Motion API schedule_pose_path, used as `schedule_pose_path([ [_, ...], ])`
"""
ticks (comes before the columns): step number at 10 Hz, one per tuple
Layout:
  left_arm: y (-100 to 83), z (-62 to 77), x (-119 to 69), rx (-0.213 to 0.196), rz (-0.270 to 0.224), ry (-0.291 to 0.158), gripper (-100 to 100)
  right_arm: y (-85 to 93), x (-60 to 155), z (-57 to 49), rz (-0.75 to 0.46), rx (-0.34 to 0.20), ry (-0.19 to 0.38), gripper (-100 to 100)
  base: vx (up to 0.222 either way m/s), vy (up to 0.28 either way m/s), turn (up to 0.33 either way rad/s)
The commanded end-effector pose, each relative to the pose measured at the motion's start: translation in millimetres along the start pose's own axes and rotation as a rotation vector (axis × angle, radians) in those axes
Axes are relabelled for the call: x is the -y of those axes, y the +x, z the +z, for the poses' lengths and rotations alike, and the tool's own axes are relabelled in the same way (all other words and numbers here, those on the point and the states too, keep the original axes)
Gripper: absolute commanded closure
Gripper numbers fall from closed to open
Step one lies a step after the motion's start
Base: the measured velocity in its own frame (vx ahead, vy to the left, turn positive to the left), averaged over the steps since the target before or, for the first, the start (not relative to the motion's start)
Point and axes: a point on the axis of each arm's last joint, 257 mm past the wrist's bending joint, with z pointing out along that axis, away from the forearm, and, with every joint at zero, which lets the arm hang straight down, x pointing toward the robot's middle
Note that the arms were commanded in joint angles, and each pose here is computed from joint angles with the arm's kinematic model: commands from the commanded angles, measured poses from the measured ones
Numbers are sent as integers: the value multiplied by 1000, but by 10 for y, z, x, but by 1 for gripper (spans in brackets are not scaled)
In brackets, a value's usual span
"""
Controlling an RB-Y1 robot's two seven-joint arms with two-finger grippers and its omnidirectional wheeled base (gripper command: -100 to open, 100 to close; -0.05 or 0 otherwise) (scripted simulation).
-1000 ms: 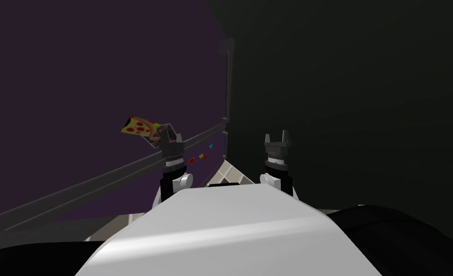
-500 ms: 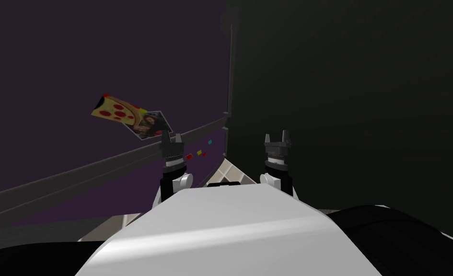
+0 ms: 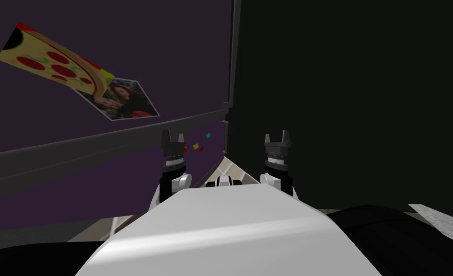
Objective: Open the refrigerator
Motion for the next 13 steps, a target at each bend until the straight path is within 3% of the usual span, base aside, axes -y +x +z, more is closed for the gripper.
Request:
schedule_pose_path([
  [1,127,25,-79,-82,18,-26,-100,0,0,0,0,0,0,0,27,2,-43],
  [6,307,107,-329,-158,19,-106,-100,0,0,0,0,0,0,0,40,-3,-60],
  [13,515,233,-677,-194,-9,-227,-100,0,0,0,0,0,0,0,50,0,-71],
])
